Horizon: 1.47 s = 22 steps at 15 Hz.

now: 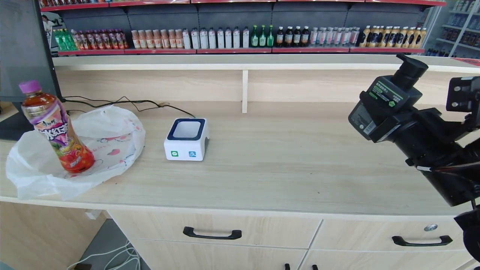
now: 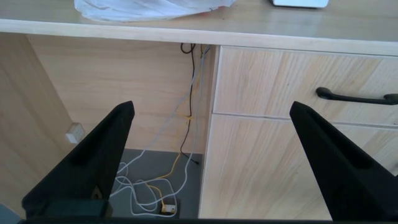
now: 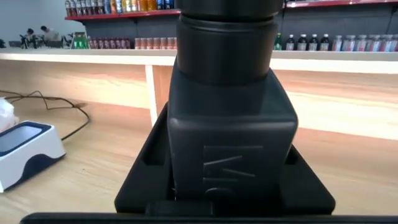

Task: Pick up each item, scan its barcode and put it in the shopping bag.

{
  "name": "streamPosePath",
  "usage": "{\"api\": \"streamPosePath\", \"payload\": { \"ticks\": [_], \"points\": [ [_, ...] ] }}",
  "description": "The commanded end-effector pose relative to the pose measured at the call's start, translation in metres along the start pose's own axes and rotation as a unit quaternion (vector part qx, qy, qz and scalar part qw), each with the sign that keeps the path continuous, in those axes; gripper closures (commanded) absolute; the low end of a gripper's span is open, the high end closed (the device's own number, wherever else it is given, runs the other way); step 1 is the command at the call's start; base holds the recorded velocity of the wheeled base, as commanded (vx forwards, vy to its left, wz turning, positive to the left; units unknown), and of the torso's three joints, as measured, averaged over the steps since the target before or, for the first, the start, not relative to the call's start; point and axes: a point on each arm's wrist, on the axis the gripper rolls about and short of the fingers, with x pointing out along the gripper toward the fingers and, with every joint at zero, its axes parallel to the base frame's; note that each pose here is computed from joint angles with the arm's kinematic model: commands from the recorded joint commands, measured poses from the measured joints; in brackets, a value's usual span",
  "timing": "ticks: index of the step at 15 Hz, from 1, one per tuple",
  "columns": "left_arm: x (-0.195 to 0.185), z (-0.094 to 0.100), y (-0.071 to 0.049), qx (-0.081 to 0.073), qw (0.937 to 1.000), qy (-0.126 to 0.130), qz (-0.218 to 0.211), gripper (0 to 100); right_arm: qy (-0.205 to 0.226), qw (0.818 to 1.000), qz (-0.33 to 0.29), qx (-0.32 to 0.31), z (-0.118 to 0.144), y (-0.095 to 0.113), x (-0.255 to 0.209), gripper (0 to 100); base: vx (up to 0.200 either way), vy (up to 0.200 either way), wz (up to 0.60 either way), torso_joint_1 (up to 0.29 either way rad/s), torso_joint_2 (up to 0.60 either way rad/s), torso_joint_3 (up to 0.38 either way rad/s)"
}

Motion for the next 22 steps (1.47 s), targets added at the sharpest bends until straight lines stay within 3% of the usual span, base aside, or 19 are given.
{"api": "streamPosePath", "payload": {
  "ticks": [1,3,22],
  "points": [
    [0.0000,0.0001,0.0000,0.000,1.0000,-0.001,0.000,0,0.003,1.000,-0.003,0.007,-0.0015,-0.0010,-0.0010,100,0.000,0.000,0.00,0.000,0.00,0.000],
    [0.0000,0.0001,0.0000,-0.002,1.0000,-0.001,0.001,0,0.006,1.000,-0.006,0.006,-0.0022,-0.0022,-0.0029,100,0.000,0.000,0.00,0.000,0.00,0.000],
    [0.0000,0.0004,0.0001,-0.018,0.9998,-0.002,0.003,0,-0.004,1.000,-0.013,0.018,0.0046,-0.0058,-0.0056,100,0.000,0.200,0.00,0.003,0.00,0.001]
  ]
}}
